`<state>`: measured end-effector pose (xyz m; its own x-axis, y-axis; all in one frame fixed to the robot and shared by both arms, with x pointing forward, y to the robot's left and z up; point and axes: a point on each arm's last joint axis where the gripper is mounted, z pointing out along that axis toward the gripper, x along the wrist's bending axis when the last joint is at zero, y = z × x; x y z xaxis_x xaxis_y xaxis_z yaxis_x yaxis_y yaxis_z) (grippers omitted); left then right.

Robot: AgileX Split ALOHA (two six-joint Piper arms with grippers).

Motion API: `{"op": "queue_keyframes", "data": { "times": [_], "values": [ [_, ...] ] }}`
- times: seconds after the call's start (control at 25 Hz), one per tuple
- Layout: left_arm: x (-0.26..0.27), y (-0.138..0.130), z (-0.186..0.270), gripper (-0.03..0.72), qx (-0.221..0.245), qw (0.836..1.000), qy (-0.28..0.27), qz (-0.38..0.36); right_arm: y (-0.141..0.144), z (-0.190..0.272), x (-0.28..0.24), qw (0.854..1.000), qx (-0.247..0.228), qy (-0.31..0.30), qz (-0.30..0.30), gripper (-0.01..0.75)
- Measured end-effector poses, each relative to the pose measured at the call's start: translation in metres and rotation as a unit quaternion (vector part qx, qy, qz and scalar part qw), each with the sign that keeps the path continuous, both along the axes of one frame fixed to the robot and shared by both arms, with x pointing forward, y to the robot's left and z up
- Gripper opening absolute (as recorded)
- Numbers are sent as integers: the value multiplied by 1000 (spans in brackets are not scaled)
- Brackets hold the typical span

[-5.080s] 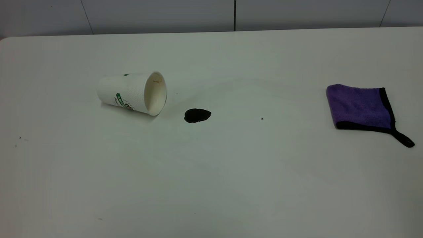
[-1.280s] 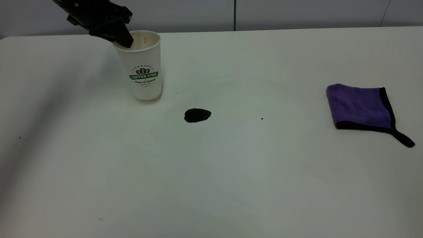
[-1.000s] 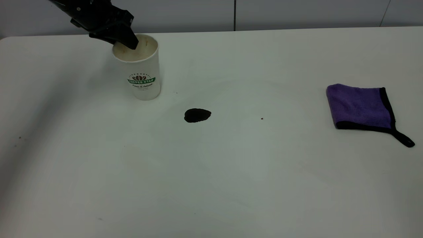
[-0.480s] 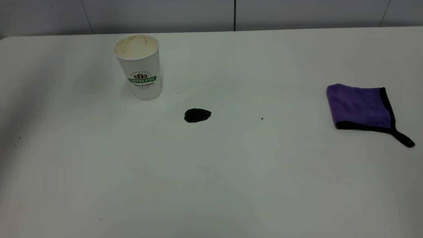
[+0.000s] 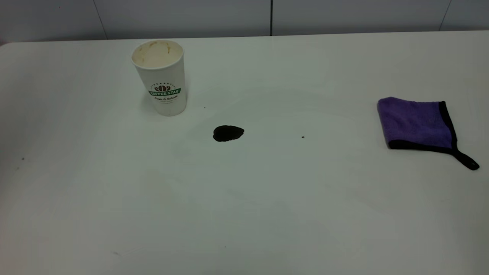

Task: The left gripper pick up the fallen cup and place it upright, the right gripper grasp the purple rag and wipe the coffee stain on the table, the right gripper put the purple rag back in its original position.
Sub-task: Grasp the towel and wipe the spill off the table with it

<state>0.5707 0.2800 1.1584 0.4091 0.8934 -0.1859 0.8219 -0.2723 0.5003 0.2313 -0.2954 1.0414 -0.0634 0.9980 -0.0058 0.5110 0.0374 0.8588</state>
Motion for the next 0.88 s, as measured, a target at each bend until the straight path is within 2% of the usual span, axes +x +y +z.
{"op": "queue_keyframes", "data": {
  "times": [0.12,0.28,0.44,0.68,0.88],
  "values": [
    [-35,8,-5,361,40,999,21,29,0,0,0,1000,0,0,0,239],
    [-89,8,-2,318,46,997,18,51,0,0,0,1000,0,0,0,239],
    [-143,7,6,287,52,997,-19,57,0,0,0,1000,0,0,0,239],
    [-242,6,-20,259,56,993,-70,81,0,0,0,1000,0,0,0,239],
    [-314,6,-42,255,40,978,-161,130,0,0,0,1000,0,0,0,239]
  ]
}}
